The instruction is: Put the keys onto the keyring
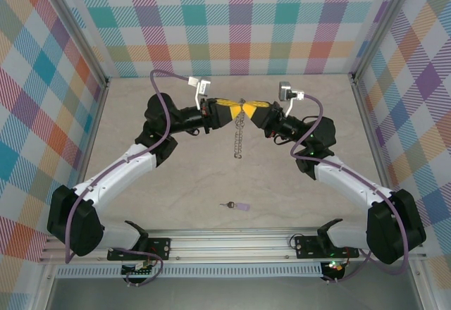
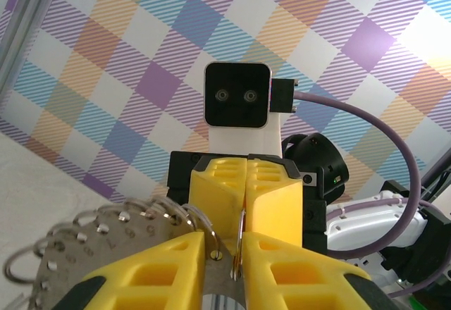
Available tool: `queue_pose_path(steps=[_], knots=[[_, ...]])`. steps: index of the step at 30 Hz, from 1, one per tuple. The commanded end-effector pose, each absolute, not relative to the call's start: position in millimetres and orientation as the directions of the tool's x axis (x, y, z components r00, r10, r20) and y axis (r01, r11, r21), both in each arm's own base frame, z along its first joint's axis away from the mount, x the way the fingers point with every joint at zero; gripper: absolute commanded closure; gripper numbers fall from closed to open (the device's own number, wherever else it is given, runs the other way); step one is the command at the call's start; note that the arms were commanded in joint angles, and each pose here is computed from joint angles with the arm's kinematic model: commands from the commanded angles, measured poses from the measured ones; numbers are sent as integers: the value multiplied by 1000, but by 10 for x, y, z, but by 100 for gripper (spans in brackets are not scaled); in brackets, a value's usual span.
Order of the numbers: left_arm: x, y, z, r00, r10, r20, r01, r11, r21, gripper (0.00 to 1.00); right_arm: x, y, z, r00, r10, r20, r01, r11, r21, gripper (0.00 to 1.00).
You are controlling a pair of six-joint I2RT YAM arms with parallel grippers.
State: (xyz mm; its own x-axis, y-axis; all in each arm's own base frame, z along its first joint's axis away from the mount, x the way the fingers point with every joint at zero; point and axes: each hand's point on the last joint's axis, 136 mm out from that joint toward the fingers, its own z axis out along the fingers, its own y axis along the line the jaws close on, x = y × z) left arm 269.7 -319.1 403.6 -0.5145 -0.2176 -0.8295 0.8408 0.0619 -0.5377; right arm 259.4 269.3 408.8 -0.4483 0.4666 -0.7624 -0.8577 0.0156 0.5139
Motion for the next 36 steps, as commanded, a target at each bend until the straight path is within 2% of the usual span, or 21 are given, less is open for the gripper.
queue_pose_path(steps=[1, 13, 18, 22, 29, 30, 32, 33, 36], knots=[[2637, -3198, 4287, -459, -251, -852, 877, 27, -480, 81, 2519, 2653, 4204, -412, 491, -767, -881, -1, 473, 100], [2654, -3196, 4305, -453, -257, -853, 878, 35, -477, 82, 2524, 2658, 4175, -419, 486, -767, -877, 1, 480, 100], [2665, -3202, 4292, -456, -255, -853, 877, 37, -480, 94, 2531, 2656, 4167, -420, 487, -766, -876, 3, 482, 100], [2658, -3202, 4281, -459, -248, -853, 876, 35, -481, 99, 2521, 2658, 4176, -419, 486, -767, -877, 2, 481, 100], [2607, -3217, 4226, -457, -216, -863, 880, 33, -474, 100, 2532, 2661, 4182, -422, 484, -767, -875, 4, 484, 100], [2597, -3225, 4211, -456, -209, -865, 880, 35, -473, 100, 2537, 2661, 4181, -424, 483, -766, -873, 6, 487, 98], [2603, -3213, 4186, -449, -206, -869, 882, 53, -468, 100, 2546, 2630, 4186, -421, 492, -762, -868, 25, 495, 71], [2604, -3202, 4186, -440, -207, -874, 885, 65, -461, 100, 2549, 2599, 4189, -418, 494, -762, -865, 40, 501, 63], [2615, -3167, 4142, -425, -202, -882, 886, 107, -452, 100, 2545, 2435, 4165, -406, 504, -763, -843, 115, 525, 47]])
